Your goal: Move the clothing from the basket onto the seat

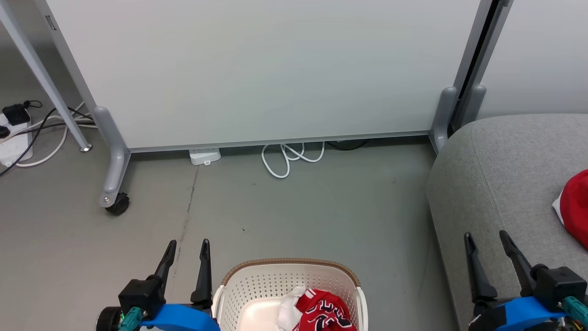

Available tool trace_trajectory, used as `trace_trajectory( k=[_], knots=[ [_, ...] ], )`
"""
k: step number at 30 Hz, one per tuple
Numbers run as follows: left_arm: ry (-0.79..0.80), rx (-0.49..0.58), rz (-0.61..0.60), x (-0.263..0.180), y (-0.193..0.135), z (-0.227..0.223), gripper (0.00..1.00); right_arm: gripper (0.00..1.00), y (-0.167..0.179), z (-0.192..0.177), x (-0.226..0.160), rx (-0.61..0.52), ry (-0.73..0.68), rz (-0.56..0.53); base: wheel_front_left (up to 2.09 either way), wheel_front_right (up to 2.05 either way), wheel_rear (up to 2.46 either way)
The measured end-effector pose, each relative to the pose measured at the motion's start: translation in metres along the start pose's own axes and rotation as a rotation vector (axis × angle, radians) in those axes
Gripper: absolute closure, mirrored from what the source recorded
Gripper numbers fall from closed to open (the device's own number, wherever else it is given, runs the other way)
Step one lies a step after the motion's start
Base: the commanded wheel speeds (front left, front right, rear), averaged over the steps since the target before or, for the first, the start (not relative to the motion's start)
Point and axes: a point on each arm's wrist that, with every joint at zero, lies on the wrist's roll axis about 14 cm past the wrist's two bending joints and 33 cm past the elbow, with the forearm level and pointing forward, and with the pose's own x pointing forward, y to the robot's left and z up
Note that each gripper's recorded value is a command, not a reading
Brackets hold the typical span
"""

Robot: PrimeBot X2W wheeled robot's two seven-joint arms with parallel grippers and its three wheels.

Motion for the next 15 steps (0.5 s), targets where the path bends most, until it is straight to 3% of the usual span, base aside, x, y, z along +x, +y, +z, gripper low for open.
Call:
trace_trajectory(
  k=[15],
  knots=[
    [0.029,0.008,-0.031,0.0068,-0.0081,-0.0079,0.0,0.0,0.0005,-0.004,0.0018,0.007,0.01,0.002,0.0,0.0,0.0]
  ],
)
